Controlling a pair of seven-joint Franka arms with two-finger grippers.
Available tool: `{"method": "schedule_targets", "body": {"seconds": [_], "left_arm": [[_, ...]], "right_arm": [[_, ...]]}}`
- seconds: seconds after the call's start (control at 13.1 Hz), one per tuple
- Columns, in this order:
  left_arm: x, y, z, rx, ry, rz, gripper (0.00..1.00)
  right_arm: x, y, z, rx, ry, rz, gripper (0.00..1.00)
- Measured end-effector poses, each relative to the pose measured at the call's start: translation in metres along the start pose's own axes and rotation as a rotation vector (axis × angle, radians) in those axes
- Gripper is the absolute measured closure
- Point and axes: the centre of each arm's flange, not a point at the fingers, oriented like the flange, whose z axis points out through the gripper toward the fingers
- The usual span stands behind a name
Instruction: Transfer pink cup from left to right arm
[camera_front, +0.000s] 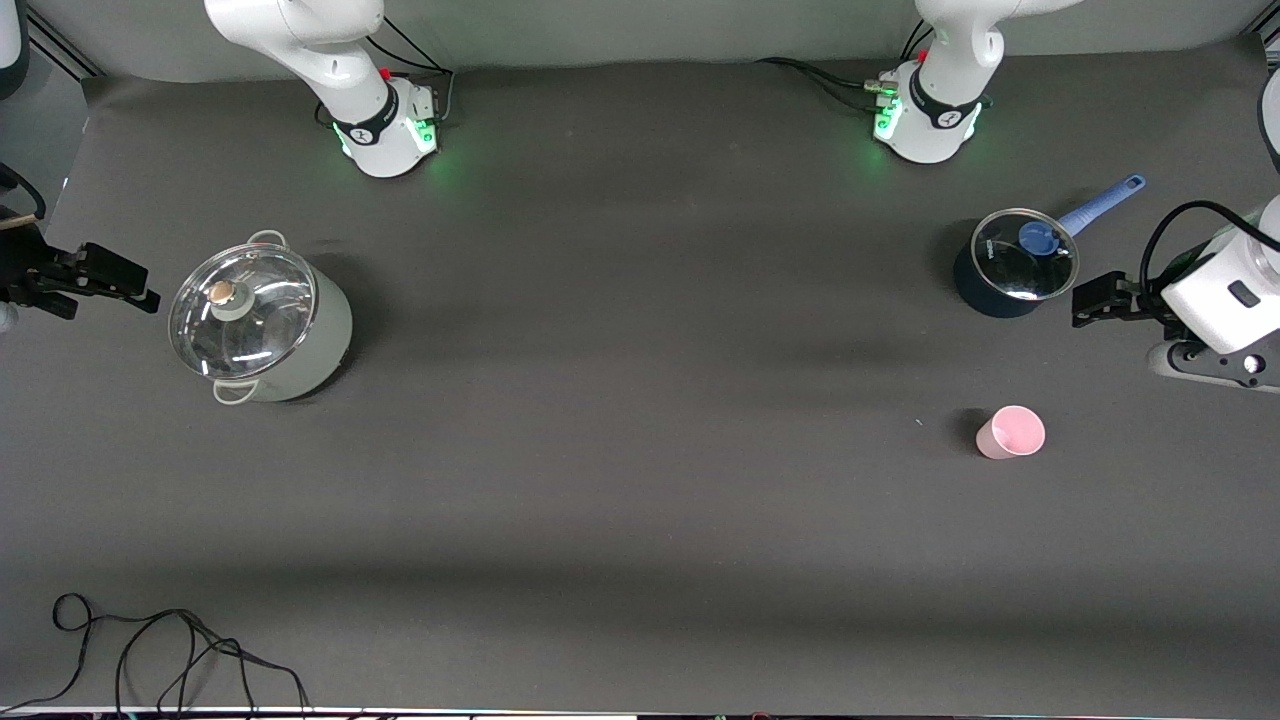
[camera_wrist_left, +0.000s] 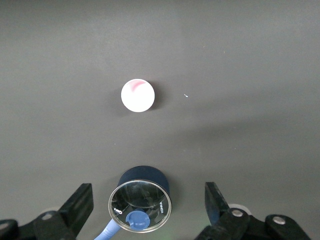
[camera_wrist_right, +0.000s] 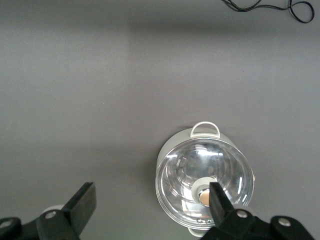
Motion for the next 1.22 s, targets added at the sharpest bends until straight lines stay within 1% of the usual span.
{"method": "schedule_targets", "body": {"seconds": [0.99,1.07,1.22], "left_arm": [[-0.0002,-0.0007,0.0016,-0.001,-0.004,0.005,0.00],[-0.0003,-0.0019,0.0017,-0.001,-0.004,0.022,0.00],[-0.0013,-0.0087,0.0017,-0.001,-0.003,0.106,0.00]], "right_arm": [[-0.0002,0.0002,0.0003,0.000,-0.002,0.000,0.00],[-0.0002,0.0003,0.0003,0.000,-0.002,0.001,0.00],[-0.0002,0.0003,0.0003,0.000,-0.002,0.001,0.00]]}}
